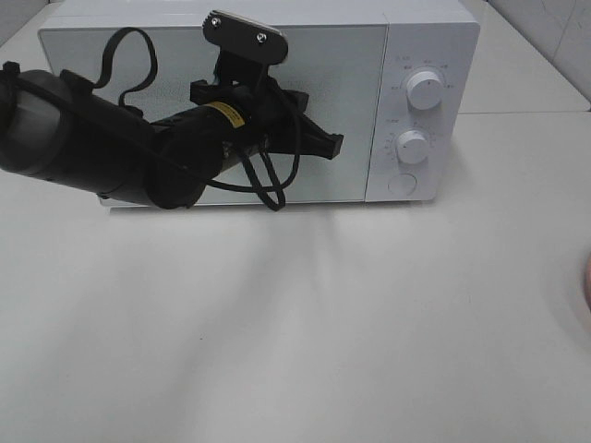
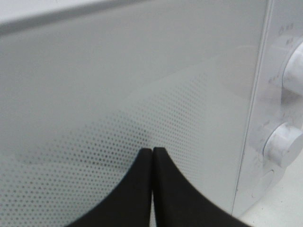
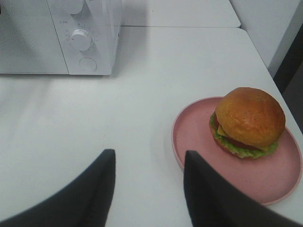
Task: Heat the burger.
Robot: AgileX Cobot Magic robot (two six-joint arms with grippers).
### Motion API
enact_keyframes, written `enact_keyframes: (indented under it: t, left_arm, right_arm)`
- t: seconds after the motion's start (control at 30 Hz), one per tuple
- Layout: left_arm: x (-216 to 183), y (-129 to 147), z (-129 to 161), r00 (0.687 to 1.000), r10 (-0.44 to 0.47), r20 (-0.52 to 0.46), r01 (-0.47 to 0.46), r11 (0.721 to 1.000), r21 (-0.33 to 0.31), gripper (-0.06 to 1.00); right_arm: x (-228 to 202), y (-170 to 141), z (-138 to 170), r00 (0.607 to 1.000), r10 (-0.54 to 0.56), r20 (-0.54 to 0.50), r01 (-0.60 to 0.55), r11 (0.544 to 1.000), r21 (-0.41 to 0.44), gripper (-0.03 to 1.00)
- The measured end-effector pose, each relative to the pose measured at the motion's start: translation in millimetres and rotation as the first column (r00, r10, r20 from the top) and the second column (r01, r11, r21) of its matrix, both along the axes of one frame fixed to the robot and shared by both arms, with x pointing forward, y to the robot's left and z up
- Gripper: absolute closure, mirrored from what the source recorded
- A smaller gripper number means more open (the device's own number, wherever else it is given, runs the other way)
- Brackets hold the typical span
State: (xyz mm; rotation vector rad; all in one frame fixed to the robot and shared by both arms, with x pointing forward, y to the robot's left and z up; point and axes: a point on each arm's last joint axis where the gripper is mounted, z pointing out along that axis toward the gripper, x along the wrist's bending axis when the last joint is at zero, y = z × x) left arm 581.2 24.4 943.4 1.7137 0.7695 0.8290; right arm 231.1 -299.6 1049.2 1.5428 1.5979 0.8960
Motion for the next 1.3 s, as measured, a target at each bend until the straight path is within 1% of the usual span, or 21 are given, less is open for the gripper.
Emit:
enact_keyframes:
  t: [0.13,0.37,0.43,0.47,0.53,0.57,0.73,0.8,0.87,0.9,0.97,1.0,1.03,1.07,1.1,1.13,1.17,1.2,1.23,1.27,1.3]
  left_arm:
    - [-3,1,18,1.000,0.008,0.009,-0.008,0.999,-0.033,0.94]
    - [-10,10,45,1.000,-0.003,-0.007,0.002,0.999,-0.036,0.94]
    - [-14,13,52,0.999,-0.011,-0.030,0.011,1.000,-0.026,0.94]
    - [-20,15,57,0.997,-0.034,-0.069,0.034,0.999,0.001,0.94]
    - [-23,16,61,0.995,-0.048,-0.085,0.049,0.999,0.017,0.94]
    - [-29,18,69,0.991,-0.070,-0.115,0.075,0.996,0.040,0.94]
    - [-43,24,88,0.979,-0.103,-0.177,0.118,0.990,0.072,0.94]
    - [-58,32,103,0.954,-0.118,-0.274,0.146,0.986,0.084,0.94]
    - [-62,34,107,0.949,-0.120,-0.292,0.150,0.985,0.083,0.94]
    - [-69,38,111,0.934,-0.124,-0.336,0.164,0.982,0.093,0.94]
    - [-73,40,114,0.925,-0.127,-0.359,0.174,0.979,0.102,0.94]
    - [-80,45,116,0.902,-0.130,-0.412,0.198,0.972,0.127,0.93]
    - [-80,45,116,0.902,-0.130,-0.412,0.198,0.972,0.127,0.93]
    - [-84,47,117,0.889,-0.131,-0.439,0.211,0.967,0.140,0.92]
    - [-92,51,118,0.862,-0.130,-0.489,0.237,0.958,0.163,0.89]
    - [-92,51,118,0.862,-0.130,-0.489,0.237,0.958,0.163,0.89]
    - [-96,53,119,0.848,-0.129,-0.514,0.250,0.953,0.174,0.87]
    - [-102,57,121,0.824,-0.125,-0.553,0.269,0.945,0.188,0.81]
    - [-102,57,121,0.824,-0.125,-0.553,0.269,0.945,0.188,0.81]
    - [-106,60,122,0.810,-0.119,-0.574,0.275,0.942,0.191,0.75]
    - [-111,63,123,0.782,-0.103,-0.615,0.272,0.944,0.188,0.56]
  right_arm:
    - [0,0,0,1.000,0.000,0.000,0.000,1.000,0.000,0.52]
    - [0,0,0,1.000,0.000,0.000,0.000,1.000,0.000,0.52]
    - [0,0,0,1.000,0.000,0.000,0.000,1.000,0.000,0.52]
    - [0,0,0,1.000,0.000,0.000,0.000,1.000,0.000,0.52]
    - [0,0,0,1.000,0.000,0.000,0.000,1.000,0.000,0.52]
    - [0,0,0,1.000,0.000,0.000,0.000,1.000,0.000,0.52]
    - [0,0,0,1.000,0.000,0.000,0.000,1.000,0.000,0.52]
    - [0,0,0,1.000,0.000,0.000,0.000,1.000,0.000,0.52]
    - [0,0,0,1.000,0.000,0.000,0.000,1.000,0.000,0.52]
    - [0,0,0,1.000,0.000,0.000,0.000,1.000,0.000,0.52]
    - [0,0,0,1.000,0.000,0.000,0.000,1.000,0.000,0.52]
    - [0,0,0,1.000,0.000,0.000,0.000,1.000,0.000,0.52]
    - [0,0,0,1.000,0.000,0.000,0.000,1.000,0.000,0.52]
    - [0,0,0,1.000,0.000,0.000,0.000,1.000,0.000,0.52]
    - [0,0,0,1.000,0.000,0.000,0.000,1.000,0.000,0.52]
    - [0,0,0,1.000,0.000,0.000,0.000,1.000,0.000,0.52]
    - [0,0,0,1.000,0.000,0.000,0.000,1.000,0.000,0.52]
    - [0,0,0,1.000,0.000,0.000,0.000,1.000,0.000,0.52]
    - [0,0,0,1.000,0.000,0.000,0.000,1.000,0.000,0.52]
    - [0,0,0,1.000,0.000,0.000,0.000,1.000,0.000,0.52]
    - [0,0,0,1.000,0.000,0.000,0.000,1.000,0.000,0.52]
